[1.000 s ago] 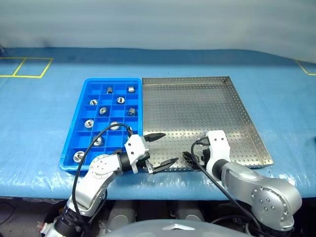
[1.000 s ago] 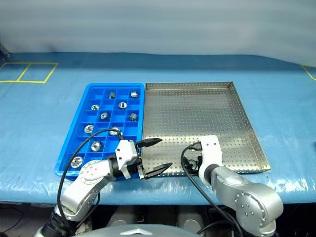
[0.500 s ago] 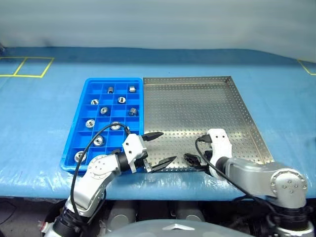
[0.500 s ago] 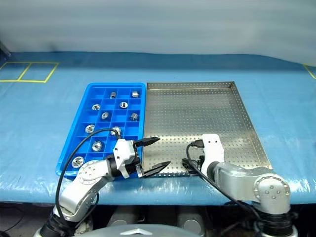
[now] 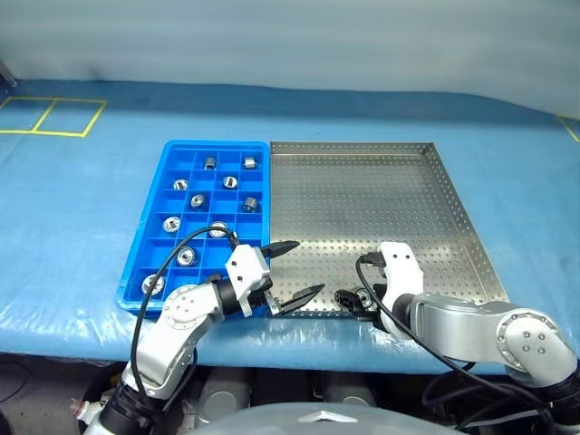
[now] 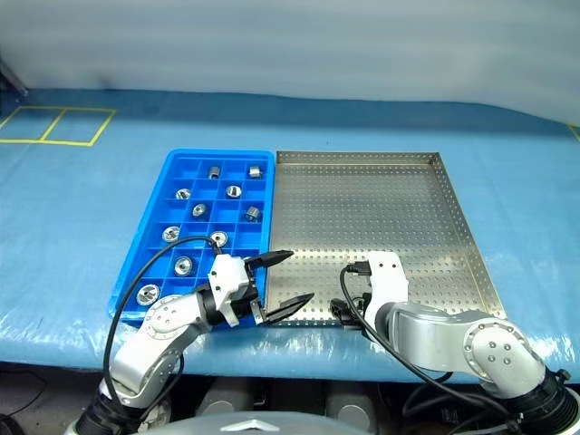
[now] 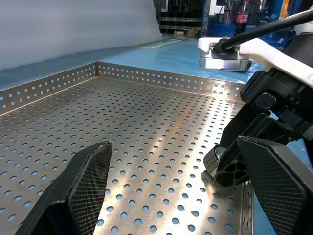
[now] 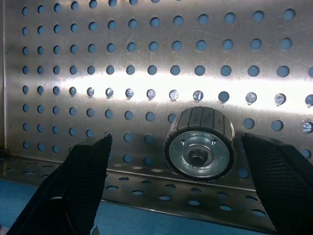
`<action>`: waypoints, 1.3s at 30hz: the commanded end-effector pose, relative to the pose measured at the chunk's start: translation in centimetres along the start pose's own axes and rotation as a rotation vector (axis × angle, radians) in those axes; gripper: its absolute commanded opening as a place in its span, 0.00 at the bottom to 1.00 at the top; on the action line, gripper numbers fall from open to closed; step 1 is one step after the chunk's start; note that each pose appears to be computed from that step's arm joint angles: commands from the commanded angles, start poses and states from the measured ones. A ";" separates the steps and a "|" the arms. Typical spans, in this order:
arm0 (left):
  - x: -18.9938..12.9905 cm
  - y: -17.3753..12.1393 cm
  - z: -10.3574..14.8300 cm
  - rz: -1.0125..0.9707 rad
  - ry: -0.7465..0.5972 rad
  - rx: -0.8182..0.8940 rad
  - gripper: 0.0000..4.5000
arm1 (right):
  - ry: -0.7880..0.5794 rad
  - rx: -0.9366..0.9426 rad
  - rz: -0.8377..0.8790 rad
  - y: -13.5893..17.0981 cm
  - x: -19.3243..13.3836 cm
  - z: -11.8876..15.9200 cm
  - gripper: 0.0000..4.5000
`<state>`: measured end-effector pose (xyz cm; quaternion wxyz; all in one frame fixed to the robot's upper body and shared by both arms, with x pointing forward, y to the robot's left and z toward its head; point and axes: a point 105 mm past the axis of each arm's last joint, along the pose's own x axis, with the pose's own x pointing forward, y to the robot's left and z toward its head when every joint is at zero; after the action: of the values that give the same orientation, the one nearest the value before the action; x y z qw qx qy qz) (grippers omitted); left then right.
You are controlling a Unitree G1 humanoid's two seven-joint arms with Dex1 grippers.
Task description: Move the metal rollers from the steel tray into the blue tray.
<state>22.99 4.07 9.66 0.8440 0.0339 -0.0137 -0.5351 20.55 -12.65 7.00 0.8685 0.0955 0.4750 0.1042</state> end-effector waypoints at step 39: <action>-5.3 5.7 6.0 0.634 -0.208 0.095 1.00 | -0.415 -0.518 0.280 5.3 -1.3 9.2 0.39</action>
<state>25.99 10.77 14.54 0.9613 0.0034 -0.1074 -0.2535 27.09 -9.22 13.25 0.9205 -0.0286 0.2592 0.2910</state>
